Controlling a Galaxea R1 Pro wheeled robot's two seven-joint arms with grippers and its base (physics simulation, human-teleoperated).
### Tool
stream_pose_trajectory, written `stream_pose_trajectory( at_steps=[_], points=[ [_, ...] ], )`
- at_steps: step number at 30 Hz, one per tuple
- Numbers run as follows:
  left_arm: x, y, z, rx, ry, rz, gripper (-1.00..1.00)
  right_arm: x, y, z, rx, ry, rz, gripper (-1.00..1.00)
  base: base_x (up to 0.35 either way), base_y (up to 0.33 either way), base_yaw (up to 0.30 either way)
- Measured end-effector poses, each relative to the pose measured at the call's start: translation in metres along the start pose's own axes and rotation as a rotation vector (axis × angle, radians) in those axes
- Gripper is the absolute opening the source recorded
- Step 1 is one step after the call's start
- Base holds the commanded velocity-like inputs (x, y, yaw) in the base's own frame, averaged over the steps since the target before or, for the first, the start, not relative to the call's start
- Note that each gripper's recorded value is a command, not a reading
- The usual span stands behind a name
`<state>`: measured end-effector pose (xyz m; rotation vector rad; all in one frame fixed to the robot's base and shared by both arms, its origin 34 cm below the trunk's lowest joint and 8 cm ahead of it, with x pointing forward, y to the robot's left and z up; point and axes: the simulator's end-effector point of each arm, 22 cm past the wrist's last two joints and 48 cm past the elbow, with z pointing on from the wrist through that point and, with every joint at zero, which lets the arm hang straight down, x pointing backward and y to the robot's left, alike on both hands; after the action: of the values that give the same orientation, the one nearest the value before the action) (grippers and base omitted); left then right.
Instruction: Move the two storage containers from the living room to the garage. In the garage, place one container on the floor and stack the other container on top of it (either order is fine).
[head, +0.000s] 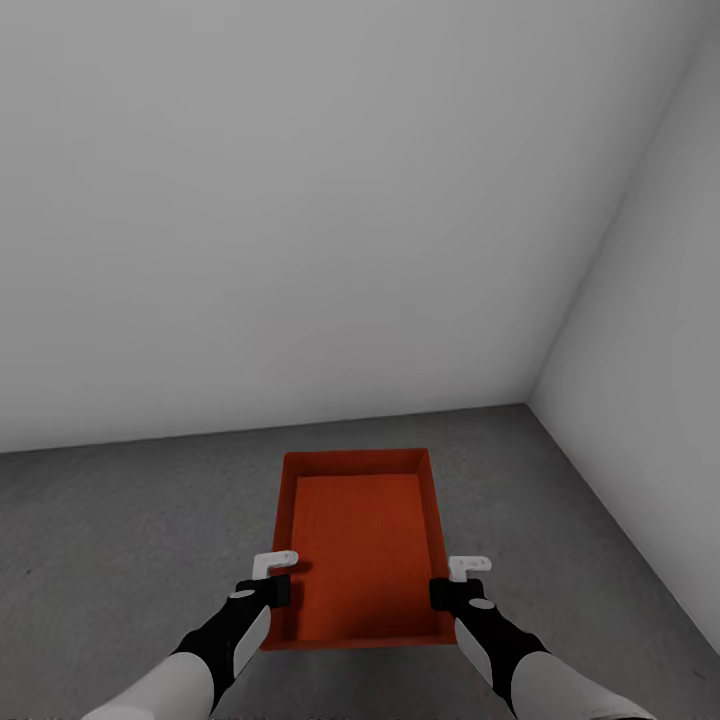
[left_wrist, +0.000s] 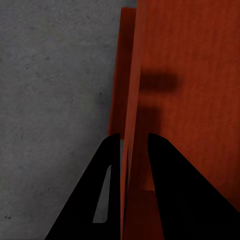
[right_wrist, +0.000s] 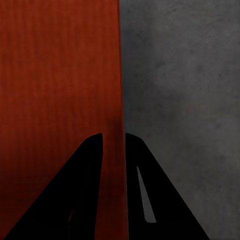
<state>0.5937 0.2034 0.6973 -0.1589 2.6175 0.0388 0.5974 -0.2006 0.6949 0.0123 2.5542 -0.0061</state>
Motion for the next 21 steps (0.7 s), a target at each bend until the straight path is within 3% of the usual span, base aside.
stream_pose_trajectory(
  at_steps=[21],
  points=[
    [0.017,0.001,0.009,-0.004,0.034,0.002,-1.0,0.018,0.0,0.008,0.0,0.034,0.0,-1.0,0.0,0.0,0.0]
  ],
)
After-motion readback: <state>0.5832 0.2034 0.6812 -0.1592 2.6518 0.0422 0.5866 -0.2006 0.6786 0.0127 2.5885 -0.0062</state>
